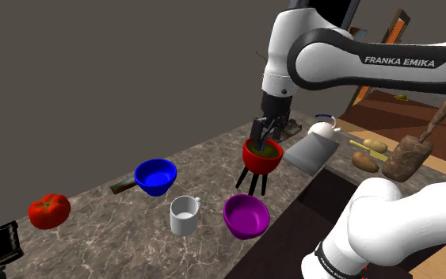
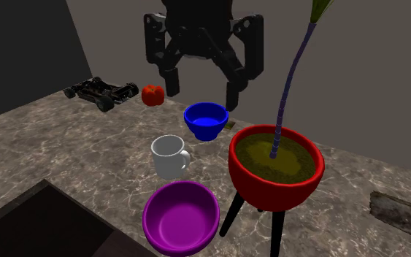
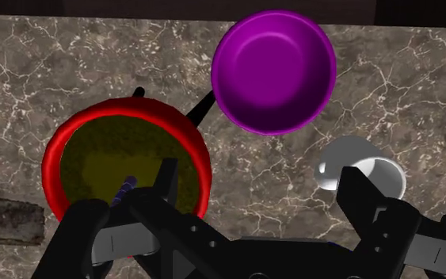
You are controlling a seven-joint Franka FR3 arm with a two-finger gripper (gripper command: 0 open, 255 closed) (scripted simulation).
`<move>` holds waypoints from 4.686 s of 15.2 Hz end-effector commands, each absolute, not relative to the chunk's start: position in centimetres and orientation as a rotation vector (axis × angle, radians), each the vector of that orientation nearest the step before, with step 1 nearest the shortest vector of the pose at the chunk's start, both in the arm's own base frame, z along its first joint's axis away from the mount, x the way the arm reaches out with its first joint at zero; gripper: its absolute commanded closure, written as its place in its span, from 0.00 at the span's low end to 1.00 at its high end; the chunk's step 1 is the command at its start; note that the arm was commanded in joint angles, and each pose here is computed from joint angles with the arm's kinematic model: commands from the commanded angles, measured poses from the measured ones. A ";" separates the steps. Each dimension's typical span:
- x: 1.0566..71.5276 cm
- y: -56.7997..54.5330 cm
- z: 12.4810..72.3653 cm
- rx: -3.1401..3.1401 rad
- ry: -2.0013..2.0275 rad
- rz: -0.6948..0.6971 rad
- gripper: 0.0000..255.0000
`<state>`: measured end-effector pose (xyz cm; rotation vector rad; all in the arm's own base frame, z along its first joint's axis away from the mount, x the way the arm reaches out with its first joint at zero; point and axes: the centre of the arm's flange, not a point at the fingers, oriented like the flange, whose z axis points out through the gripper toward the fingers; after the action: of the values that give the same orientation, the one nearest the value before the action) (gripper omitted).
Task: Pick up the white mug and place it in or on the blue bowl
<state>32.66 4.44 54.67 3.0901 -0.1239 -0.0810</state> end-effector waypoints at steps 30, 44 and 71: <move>46.2 27.2 28.9 3.136 -0.174 0.064 0.00; 46.3 27.2 26.0 3.136 -0.174 0.064 1.00; 46.3 27.2 35.5 3.136 -0.174 0.064 1.00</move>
<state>46.36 27.24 34.92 3.1359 -0.1745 0.0639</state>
